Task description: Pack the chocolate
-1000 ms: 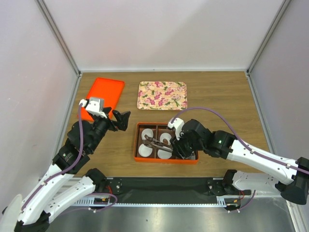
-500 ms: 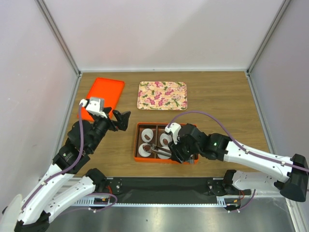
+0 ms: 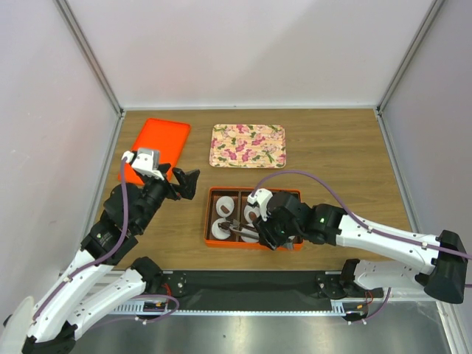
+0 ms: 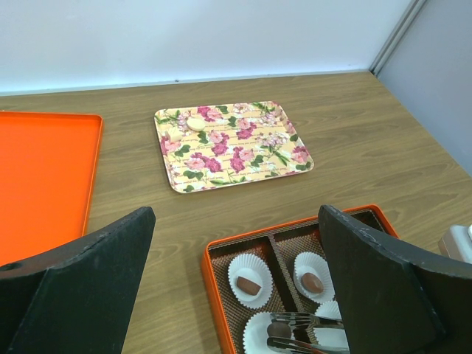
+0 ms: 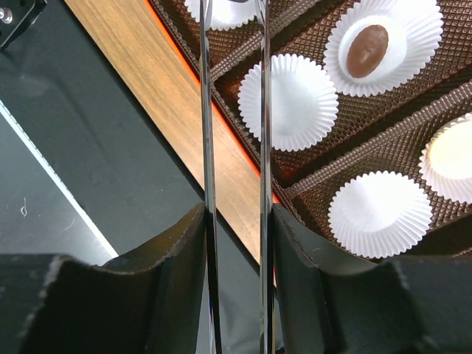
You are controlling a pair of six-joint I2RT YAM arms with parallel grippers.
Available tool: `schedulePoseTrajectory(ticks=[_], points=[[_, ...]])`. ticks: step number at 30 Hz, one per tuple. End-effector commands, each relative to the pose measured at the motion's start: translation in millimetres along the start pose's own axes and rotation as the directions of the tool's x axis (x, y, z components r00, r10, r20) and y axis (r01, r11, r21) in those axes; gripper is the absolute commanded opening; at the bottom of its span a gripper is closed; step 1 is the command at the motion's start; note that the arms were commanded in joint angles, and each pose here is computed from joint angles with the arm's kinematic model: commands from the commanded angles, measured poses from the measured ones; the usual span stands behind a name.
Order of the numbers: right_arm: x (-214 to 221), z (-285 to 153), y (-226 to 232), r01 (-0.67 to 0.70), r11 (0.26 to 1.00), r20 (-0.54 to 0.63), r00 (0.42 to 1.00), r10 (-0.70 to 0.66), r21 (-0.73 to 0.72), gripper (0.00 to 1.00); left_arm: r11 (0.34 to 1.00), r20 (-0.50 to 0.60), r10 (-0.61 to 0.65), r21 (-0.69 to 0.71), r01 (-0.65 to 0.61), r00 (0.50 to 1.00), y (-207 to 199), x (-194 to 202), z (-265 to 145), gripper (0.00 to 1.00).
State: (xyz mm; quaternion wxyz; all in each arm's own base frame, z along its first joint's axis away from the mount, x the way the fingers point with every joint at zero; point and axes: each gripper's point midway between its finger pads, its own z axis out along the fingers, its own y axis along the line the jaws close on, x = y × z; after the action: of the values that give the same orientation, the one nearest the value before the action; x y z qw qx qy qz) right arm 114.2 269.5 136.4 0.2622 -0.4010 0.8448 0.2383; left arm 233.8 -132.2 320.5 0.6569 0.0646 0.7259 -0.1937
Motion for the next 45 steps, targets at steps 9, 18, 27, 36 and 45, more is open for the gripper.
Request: schedulePoseTrajectory(ticks=[9, 18, 27, 36, 45], points=[[-32.6, -12.7, 4.7, 0.007, 1.000, 0.112, 0.994, -0.007, 0.005, 0.47, 1.000, 0.021, -0.007, 0.015, 0.006, 1.000, -2.8, -5.2, 1.0, 1.00], [-96.2, -51.0, 7.4, 0.013, 1.000, 0.316, 0.949, -0.018, 0.018, 0.43, 1.000, 0.036, -0.010, 0.005, 0.010, 0.999, -0.3, -8.7, -0.8, 1.00], [-146.7, -22.3, -121.5, -0.172, 0.923, 0.348, 0.936, 0.044, 0.343, 0.43, 1.000, 0.052, -0.019, 0.012, 0.018, 0.998, -0.8, -12.0, -4.4, 1.00], [-194.8, 37.7, -218.5, -0.106, 0.869, 0.257, 0.966, -0.025, 0.483, 0.44, 1.000, 0.050, -0.014, 0.013, 0.013, 0.999, -0.6, -11.9, -4.6, 1.00], [-186.3, 100.6, -255.0, -0.067, 0.849, 0.157, 0.987, -0.020, 0.525, 0.47, 1.000, 0.058, -0.017, 0.019, 0.016, 0.998, -1.4, -13.5, -6.5, 1.00]])
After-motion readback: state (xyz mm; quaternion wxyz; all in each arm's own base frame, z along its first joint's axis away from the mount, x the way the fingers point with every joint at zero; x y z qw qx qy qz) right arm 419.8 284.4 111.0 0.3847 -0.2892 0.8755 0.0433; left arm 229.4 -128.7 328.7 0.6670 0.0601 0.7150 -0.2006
